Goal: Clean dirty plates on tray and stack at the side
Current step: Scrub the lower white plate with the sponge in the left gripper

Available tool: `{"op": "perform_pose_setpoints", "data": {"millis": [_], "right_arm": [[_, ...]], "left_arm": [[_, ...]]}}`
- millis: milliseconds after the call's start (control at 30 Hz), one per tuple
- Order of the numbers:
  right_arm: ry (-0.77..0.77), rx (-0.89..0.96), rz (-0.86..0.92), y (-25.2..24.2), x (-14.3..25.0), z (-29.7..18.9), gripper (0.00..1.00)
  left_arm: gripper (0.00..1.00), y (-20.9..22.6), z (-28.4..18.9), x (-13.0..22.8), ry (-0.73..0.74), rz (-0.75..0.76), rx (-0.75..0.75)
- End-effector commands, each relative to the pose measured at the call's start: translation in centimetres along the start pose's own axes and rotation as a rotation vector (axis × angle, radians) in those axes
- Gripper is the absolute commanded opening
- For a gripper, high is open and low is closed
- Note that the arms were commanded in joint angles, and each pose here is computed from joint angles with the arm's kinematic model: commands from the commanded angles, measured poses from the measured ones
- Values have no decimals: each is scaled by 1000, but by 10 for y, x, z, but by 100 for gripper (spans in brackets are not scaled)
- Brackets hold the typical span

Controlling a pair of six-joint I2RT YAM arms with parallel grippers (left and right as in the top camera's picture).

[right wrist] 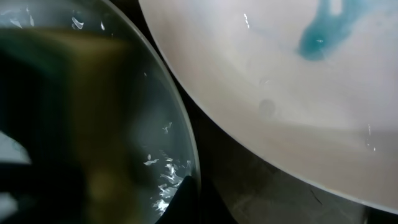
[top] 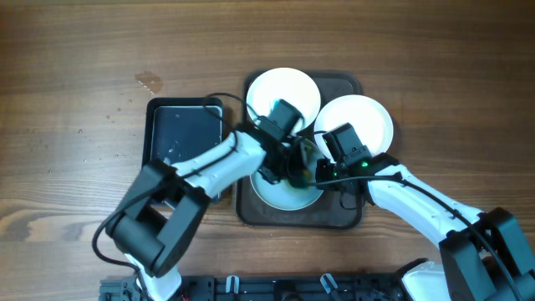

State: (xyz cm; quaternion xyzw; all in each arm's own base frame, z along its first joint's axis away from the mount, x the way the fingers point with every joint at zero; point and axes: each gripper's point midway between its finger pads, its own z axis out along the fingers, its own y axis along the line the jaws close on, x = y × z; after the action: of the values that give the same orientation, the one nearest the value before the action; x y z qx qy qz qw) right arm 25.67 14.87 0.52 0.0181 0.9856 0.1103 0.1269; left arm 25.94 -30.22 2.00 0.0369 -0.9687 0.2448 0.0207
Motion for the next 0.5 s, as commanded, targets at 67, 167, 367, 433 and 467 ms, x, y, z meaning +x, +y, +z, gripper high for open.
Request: {"op": "perform_pose_setpoints", "data": {"millis": [67,167,367,433,467], "right_arm": [[12,-39,-31,12,1,-1,4],[12,-39,-31,13,0,-1,4],[12,-39,-30,13,0,-1,4],[12,-40,-30,13,1,-1,4],[14,-42,-31,13,1,-1,4]], "left_arm": [[4,-29,13,22,65,48,91],[4,-12,12,10,22,18,26],[4,52,-7,-36,-133,-101,-177],[4,77,-18,-51,-181,-154,-243],[4,86,-22,-55,-192,-175,-269]]}}
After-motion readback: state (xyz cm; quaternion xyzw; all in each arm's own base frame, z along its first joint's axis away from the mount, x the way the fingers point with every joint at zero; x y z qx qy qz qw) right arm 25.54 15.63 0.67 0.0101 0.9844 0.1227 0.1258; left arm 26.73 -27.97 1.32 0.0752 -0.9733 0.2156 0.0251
